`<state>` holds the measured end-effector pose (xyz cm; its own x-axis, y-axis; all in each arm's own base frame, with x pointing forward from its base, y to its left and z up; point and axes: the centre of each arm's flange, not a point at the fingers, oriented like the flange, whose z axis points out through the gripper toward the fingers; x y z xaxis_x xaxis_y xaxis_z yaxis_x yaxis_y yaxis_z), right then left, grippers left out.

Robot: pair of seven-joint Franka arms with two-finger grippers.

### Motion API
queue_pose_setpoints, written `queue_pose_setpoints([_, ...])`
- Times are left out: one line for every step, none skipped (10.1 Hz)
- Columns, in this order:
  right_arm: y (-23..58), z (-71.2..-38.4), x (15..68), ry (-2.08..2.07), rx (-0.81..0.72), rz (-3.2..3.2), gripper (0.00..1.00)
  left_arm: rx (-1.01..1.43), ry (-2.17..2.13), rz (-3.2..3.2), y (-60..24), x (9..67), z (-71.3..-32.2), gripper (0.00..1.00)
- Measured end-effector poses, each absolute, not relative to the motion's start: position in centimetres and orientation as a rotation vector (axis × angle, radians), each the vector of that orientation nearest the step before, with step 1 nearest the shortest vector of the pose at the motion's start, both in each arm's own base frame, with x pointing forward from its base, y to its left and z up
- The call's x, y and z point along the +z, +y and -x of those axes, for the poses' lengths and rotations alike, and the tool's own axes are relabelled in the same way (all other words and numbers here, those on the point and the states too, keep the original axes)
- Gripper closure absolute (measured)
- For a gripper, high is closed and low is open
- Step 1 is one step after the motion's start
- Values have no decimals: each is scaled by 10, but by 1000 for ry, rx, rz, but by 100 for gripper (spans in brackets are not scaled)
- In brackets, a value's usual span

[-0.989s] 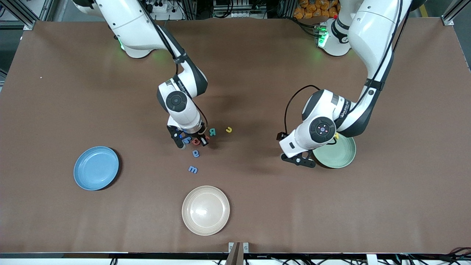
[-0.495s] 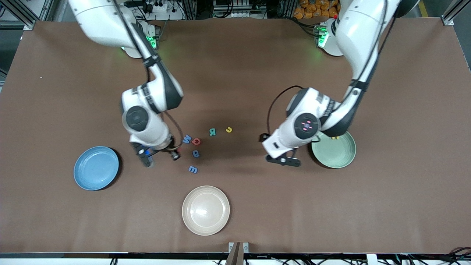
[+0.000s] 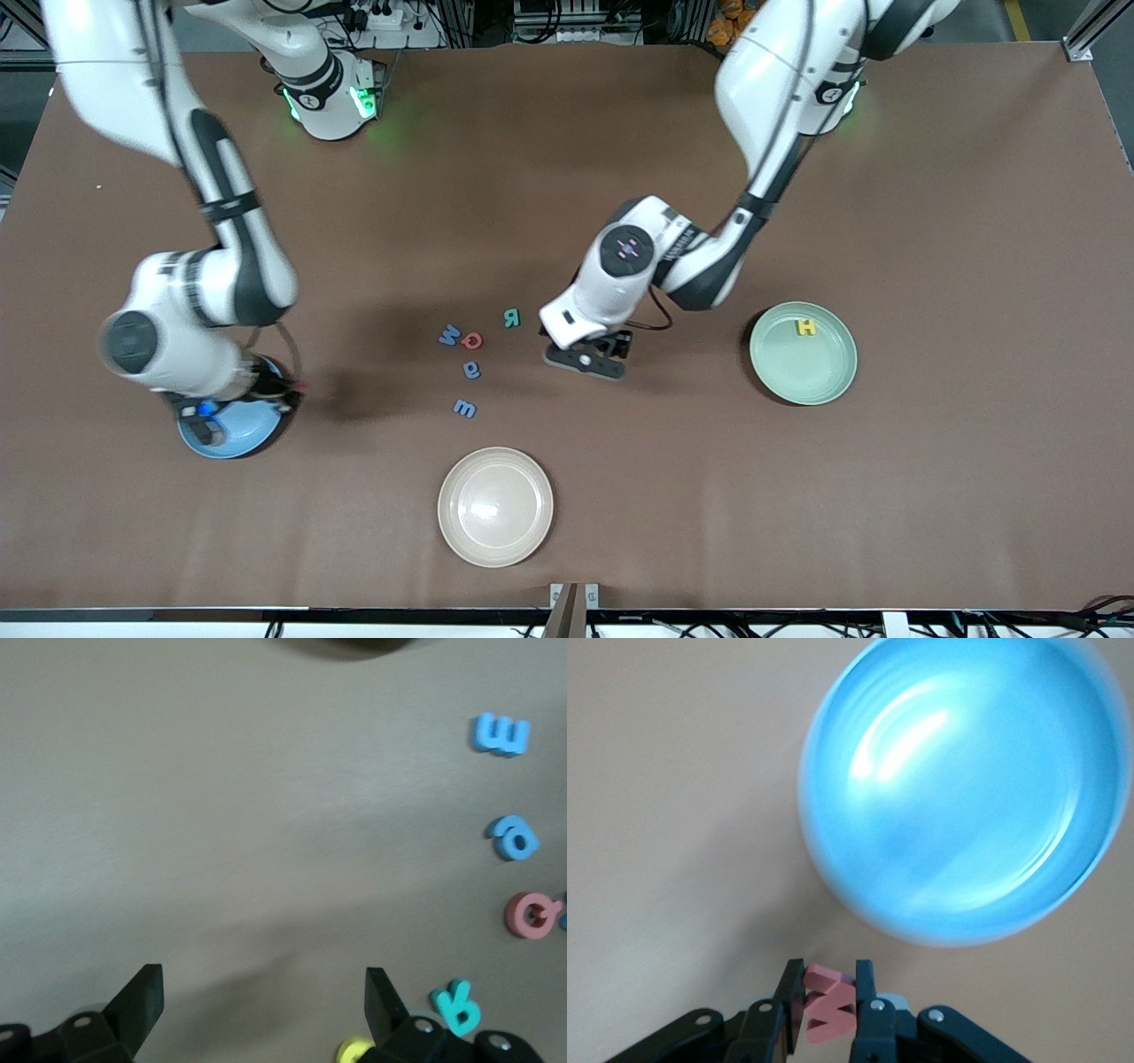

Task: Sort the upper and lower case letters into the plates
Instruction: 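Drop the w in the blue plate while the left gripper reaches letters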

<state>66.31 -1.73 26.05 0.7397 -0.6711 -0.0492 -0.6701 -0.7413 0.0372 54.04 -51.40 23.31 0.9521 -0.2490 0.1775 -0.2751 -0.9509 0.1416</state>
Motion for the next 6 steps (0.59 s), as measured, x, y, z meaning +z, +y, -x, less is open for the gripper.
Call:
queue_pose_setpoints([-50, -661, 255, -1071, -100, -2917, 73, 294, -409, -2936, -534, 230, -525, 0])
queue_pose_setpoints([-65, -659, 252, -1031, -100, -2906, 73, 331, -426, -2921, -552, 229, -509, 0])
queue_pose_setpoints([-66, -658, 249, -1006, -101, -2897, 73, 354, -428, -2909, -567, 230, -495, 0])
queue_pose_setpoints([-64, -658, 244, -991, -107, -2894, 73, 372, -384, -2917, -578, 230, -483, 0])
queue_pose_setpoints([-64, -658, 239, -987, -116, -2891, 72, 387, -314, -2934, -587, 226, -473, 0])
queue_pose_setpoints([-66, -657, 236, -983, -120, -2887, 62, 408, -246, -2951, -597, 218, -462, 0])
